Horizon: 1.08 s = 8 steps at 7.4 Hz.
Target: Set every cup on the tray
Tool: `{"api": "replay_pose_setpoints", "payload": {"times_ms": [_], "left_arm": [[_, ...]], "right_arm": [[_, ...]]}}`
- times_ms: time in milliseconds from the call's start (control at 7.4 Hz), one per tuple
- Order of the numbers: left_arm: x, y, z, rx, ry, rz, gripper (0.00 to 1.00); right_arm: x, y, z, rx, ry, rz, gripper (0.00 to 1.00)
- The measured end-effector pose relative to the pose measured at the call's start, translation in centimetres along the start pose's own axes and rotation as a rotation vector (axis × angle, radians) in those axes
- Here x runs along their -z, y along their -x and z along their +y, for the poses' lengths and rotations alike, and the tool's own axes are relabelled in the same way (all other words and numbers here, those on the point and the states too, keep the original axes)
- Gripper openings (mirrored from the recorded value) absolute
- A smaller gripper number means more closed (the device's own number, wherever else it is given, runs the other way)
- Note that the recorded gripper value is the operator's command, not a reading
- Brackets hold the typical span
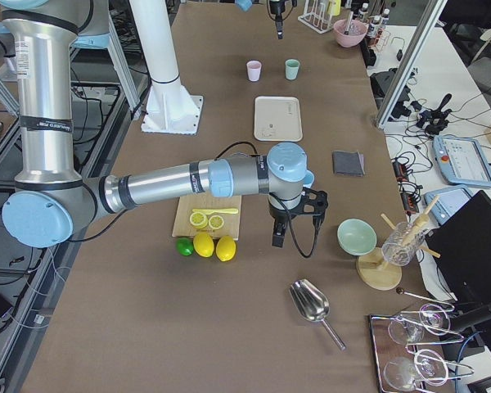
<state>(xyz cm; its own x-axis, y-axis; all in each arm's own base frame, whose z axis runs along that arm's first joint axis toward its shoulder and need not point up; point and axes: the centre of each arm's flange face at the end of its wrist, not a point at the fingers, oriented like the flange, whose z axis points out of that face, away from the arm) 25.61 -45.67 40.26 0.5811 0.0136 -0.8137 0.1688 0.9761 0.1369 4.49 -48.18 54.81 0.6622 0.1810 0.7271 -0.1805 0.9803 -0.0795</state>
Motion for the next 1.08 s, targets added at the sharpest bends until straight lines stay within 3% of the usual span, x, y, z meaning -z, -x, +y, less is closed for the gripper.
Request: {"api": "replay_pose_setpoints", "payload": {"times_ms": [405, 541, 1081], "left_arm": [[-3.3, -6.5, 6.7, -0.011, 0.063, -0.004, 0.97], [-3.7, -7.0, 7.4, -0.015, 0.077, -0.005, 0.89], [-5.5, -6.8, 8.9, -0.022, 0.113, -0.025, 0.89]], "right_arm": [[0.3, 0.4, 0.0, 0.009, -0.007, -0.002, 1.0], [0.4, 0.4, 0.1, 0.01, -0.008, -0.003, 1.0], [0.4, 0.6, 0.1, 0.013, -0.009, 0.0, 1.0]]}}
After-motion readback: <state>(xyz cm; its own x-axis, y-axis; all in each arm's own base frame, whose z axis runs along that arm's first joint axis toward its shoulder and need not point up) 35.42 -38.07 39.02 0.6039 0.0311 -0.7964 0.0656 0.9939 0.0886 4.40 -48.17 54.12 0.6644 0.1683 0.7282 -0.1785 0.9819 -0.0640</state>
